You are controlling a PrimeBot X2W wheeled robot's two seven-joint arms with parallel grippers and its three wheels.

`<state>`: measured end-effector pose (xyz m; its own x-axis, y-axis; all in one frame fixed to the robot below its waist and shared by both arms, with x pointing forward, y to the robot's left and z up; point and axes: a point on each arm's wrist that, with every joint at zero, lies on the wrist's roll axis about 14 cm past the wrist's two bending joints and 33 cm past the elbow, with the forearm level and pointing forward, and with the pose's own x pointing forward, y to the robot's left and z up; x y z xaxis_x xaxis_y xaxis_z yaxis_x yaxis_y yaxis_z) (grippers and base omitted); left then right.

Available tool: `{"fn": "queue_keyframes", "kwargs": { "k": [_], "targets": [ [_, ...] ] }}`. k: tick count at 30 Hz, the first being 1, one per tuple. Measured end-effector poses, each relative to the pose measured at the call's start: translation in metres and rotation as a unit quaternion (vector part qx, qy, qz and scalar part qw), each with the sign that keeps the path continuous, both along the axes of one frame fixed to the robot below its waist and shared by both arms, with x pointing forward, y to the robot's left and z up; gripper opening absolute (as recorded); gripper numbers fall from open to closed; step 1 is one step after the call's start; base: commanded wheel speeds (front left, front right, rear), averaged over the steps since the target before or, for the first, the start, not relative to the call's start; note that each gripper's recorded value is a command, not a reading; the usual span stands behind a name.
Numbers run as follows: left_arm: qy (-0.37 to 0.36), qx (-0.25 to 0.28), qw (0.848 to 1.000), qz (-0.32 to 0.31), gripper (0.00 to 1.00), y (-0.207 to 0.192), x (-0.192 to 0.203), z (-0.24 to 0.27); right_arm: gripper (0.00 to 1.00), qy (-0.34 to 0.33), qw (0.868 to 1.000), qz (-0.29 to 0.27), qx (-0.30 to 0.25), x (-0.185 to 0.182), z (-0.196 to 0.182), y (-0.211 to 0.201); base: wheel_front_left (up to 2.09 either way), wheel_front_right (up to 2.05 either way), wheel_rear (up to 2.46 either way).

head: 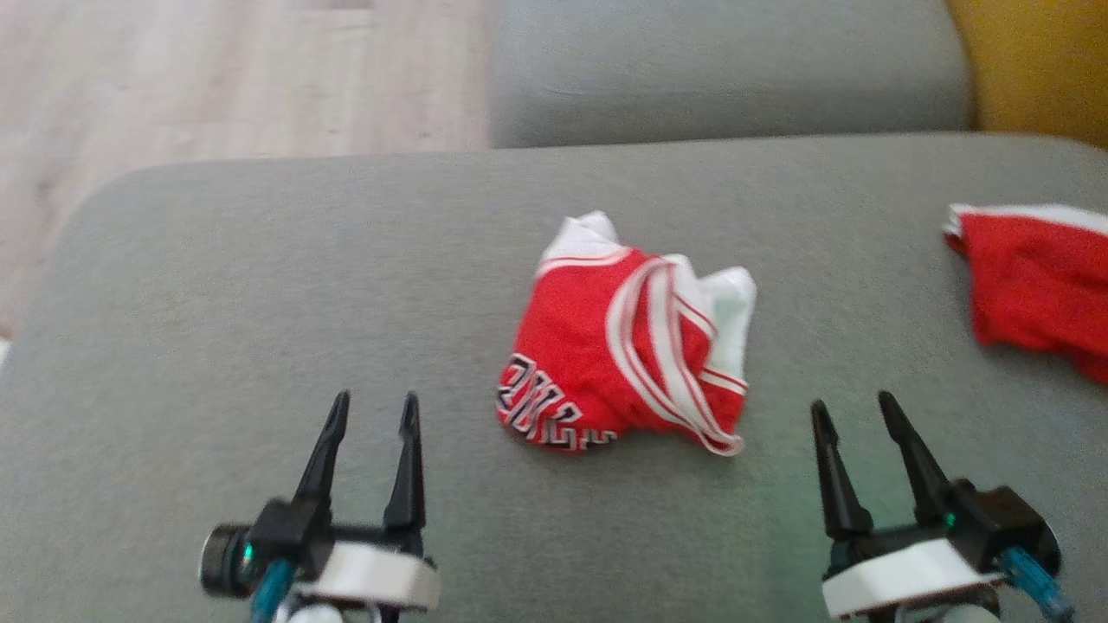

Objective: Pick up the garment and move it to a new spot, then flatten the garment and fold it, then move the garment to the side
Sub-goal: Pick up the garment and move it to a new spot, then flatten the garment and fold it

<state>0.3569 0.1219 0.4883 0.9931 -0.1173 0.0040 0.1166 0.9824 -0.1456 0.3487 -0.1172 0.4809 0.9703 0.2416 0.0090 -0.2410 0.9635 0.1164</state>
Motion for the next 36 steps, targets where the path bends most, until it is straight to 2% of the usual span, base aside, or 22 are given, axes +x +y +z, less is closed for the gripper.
{"fn": "queue_keyframes", "kwargs": {
  "k": [5, 12, 31, 36],
  "targets": [
    [-0.022, 0.021, 0.998, 0.063, 1.00, 0.036, -0.040, 0.009, 1.00, 0.009, 0.999, 0.031, -0.001, -0.003, -0.005, 0.018, 0.00, 0.00, 0.00],
    [-0.012, 0.027, 0.994, 0.101, 1.00, 0.052, -0.077, 0.001, 1.00, 0.024, 0.998, 0.051, -0.007, -0.012, -0.014, 0.028, 0.00, 0.00, 0.00],
    [-0.022, 0.053, 0.995, 0.079, 1.00, 0.046, -0.073, 0.005, 1.00, 0.023, 0.999, 0.042, -0.002, -0.015, -0.013, 0.023, 0.00, 0.00, 0.00],
    [-0.015, 0.063, 0.997, 0.035, 1.00, 0.024, -0.067, -0.001, 1.00, 0.022, 0.999, 0.028, 0.005, -0.017, -0.012, 0.015, 0.00, 0.00, 0.00]
  ]
}}
